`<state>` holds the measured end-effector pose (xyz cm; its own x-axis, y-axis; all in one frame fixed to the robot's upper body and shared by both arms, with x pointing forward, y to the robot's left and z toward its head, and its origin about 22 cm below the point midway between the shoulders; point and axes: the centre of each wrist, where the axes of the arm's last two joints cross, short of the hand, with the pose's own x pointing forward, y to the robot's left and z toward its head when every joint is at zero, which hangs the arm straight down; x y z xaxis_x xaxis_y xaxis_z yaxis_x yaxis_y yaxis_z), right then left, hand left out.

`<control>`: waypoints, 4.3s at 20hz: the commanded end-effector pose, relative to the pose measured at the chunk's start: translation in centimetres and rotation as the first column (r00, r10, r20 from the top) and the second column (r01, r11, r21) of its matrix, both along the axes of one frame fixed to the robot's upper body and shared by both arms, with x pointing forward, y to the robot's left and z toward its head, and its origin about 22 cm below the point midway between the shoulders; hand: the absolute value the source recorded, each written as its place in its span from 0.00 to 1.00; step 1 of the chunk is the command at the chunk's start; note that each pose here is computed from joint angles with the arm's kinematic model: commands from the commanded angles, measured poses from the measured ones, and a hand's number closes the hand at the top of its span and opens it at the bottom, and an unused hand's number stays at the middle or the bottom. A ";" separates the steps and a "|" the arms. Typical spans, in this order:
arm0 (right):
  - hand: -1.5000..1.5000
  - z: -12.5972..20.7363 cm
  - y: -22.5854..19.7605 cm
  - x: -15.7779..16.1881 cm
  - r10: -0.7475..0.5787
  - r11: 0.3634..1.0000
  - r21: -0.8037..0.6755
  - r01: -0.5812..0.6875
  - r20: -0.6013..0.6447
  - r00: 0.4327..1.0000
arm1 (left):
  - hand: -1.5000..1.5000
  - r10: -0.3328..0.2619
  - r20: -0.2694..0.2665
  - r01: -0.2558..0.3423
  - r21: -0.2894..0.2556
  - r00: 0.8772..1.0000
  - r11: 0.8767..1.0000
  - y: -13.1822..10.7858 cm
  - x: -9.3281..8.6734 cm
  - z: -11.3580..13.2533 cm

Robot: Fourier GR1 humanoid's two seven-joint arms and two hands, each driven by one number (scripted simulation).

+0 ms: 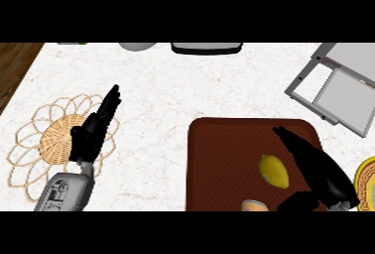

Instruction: Pick the lemon from the tray and place it in the tiered shelf

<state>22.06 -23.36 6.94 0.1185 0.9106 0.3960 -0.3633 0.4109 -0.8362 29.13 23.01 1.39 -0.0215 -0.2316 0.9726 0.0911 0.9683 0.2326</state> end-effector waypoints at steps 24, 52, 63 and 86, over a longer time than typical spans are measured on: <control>1.00 -7.4 1.2 0.8 0.087 0.993 -0.072 -0.093 -0.090 0.992 | 0.50 -0.005 0.011 0.005 0.001 1.000 1.000 -0.3 -0.1 -0.8; 1.00 2.9 -27.9 -8.9 0.503 0.709 0.322 -0.627 0.392 0.770 | 0.50 0.034 -0.004 -0.034 -0.009 0.999 0.999 -0.1 -1.4 0.3; 1.00 14.3 -31.4 -8.0 0.311 0.789 0.296 -0.538 0.562 0.766 | 0.50 0.022 -0.009 -0.022 0.001 1.000 1.000 -0.2 -1.5 -0.8; 1.00 23.5 -31.8 -0.3 -0.030 0.887 0.332 -0.322 0.735 0.677 | 0.50 -0.026 0.023 0.027 -0.014 0.999 1.000 -2.0 -1.9 1.0</control>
